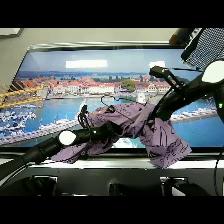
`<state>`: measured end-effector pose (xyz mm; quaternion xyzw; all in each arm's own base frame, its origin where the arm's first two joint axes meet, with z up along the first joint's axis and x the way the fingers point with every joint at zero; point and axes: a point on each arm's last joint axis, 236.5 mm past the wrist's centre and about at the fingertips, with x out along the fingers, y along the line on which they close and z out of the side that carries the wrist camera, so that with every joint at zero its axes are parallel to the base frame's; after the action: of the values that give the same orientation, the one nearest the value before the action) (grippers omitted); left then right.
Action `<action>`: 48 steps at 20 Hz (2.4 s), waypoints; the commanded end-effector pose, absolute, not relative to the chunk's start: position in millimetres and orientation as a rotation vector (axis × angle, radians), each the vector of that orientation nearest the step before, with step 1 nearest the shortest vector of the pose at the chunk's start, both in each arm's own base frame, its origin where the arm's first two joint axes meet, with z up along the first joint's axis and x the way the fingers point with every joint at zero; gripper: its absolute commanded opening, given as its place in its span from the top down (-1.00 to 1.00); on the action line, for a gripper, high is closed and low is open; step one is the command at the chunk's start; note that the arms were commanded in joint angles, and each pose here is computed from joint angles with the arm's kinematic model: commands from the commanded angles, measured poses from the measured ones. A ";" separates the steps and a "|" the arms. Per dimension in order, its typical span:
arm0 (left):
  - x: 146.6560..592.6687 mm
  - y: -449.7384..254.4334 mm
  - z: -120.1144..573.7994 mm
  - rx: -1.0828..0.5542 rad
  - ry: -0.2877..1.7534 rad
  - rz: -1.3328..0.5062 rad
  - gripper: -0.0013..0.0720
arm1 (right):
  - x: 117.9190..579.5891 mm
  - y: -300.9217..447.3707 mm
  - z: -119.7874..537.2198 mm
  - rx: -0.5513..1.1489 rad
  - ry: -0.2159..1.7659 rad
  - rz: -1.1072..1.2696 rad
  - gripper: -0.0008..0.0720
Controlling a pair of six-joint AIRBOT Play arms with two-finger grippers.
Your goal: Fold the clothes and pants, and hang the long-sleeved shirts on hangers.
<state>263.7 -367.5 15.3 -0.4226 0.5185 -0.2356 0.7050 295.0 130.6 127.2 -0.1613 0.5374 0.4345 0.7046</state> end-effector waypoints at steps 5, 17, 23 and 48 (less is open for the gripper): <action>252.1 -372.1 -2.1 -0.957 1.240 -0.491 -0.44 | 294.6 131.0 127.6 -0.352 1.198 0.962 0.90; 250.5 -371.7 -11.2 -0.929 1.262 -0.488 0.90 | 287.4 129.8 129.5 -0.345 1.219 0.963 0.90; 298.9 -329.5 0.7 -0.752 1.199 -0.501 0.90 | 267.5 151.4 137.3 -0.403 1.218 0.990 0.90; 387.3 -243.1 35.2 -0.662 1.001 -0.457 0.90 | 229.5 185.5 125.7 -0.548 1.332 0.915 0.90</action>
<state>379.8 -241.2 22.2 -0.3189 0.4830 -0.1991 0.7908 223.9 180.3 125.9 -0.2444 0.5974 0.4046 0.6478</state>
